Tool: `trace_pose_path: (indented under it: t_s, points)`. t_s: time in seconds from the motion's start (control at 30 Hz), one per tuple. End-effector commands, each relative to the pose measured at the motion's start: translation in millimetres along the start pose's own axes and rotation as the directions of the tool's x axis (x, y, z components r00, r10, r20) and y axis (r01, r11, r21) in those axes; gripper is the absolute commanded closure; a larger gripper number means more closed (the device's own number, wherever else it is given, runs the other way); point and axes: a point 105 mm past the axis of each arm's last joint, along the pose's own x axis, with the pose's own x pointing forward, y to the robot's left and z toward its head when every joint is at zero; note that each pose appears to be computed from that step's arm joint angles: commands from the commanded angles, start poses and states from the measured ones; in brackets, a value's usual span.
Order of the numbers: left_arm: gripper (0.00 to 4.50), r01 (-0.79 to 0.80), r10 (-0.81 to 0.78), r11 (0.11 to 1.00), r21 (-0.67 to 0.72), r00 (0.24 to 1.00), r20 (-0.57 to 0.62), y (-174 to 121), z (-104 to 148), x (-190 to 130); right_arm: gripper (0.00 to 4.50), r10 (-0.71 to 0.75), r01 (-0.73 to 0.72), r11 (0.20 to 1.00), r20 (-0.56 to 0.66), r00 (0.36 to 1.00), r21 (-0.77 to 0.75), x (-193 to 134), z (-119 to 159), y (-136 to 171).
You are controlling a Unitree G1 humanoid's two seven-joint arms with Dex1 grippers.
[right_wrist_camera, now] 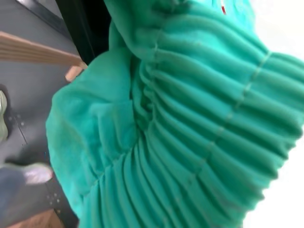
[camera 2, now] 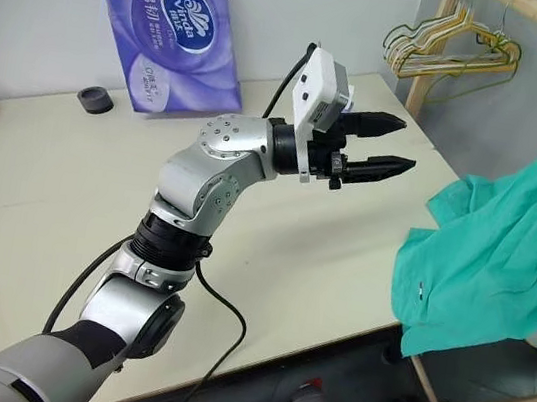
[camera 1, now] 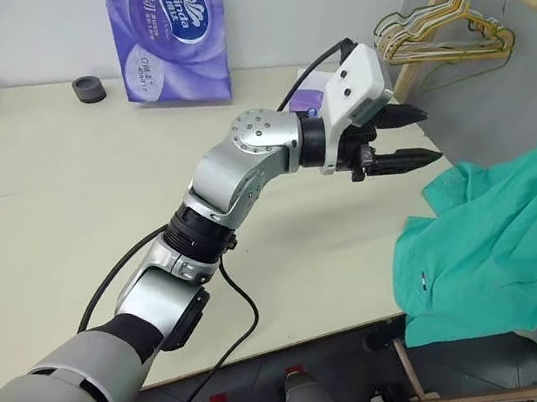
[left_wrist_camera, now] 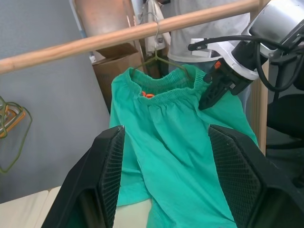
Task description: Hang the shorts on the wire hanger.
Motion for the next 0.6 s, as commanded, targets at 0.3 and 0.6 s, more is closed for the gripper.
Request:
trace_pose_path:
  t_s: [0.3, 0.6]
  points:
    - [1.55, -0.020, 0.020, 0.999, 0.028, 0.999, 0.033, 1.4, 12.7, -1.0, 4.50, 0.026, -0.027, 0.999, -0.027, 0.999, -0.020, -1.6, 2.2, 0.6]
    - [1.55, -0.028, 0.027, 0.999, 0.033, 0.999, 0.035, 1.1, 13.5, -1.3, 4.50, 0.039, -0.040, 0.999, -0.046, 0.998, -0.030, 3.0, -3.8, 3.6]
